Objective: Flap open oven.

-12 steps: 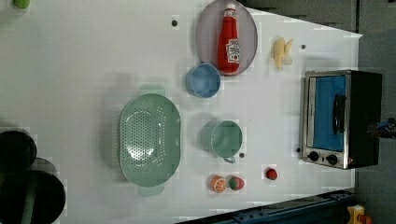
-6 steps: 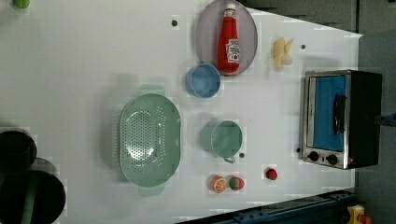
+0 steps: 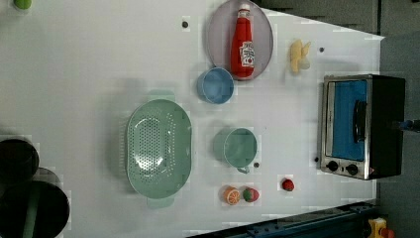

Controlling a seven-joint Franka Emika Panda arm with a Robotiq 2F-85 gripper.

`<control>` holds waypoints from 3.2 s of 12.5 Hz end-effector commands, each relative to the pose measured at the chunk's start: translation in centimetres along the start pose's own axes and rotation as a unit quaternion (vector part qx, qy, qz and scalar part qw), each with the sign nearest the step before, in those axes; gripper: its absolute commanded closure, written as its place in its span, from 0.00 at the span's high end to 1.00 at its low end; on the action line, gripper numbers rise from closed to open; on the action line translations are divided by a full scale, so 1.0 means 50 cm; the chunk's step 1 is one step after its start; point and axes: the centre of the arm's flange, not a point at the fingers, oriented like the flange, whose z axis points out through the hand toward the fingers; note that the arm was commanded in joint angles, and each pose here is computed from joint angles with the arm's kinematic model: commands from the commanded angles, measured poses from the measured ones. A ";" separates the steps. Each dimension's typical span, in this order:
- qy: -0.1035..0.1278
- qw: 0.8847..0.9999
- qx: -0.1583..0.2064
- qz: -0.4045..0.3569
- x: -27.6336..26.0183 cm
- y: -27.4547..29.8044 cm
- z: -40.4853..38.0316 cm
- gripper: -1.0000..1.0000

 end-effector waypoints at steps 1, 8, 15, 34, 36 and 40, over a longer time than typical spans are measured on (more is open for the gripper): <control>-0.018 0.998 -0.011 -0.057 0.013 -0.005 0.089 0.18; -0.005 0.997 -0.024 -0.067 -0.001 -0.033 0.205 0.18; -0.001 0.998 -0.034 -0.061 -0.005 -0.054 0.246 0.18; -0.024 0.959 -0.267 -0.094 -0.047 -0.484 0.483 0.18; -0.015 0.952 -0.291 -0.091 -0.060 -0.517 0.528 0.18; -0.007 0.950 -0.309 -0.054 -0.079 -0.562 0.595 0.18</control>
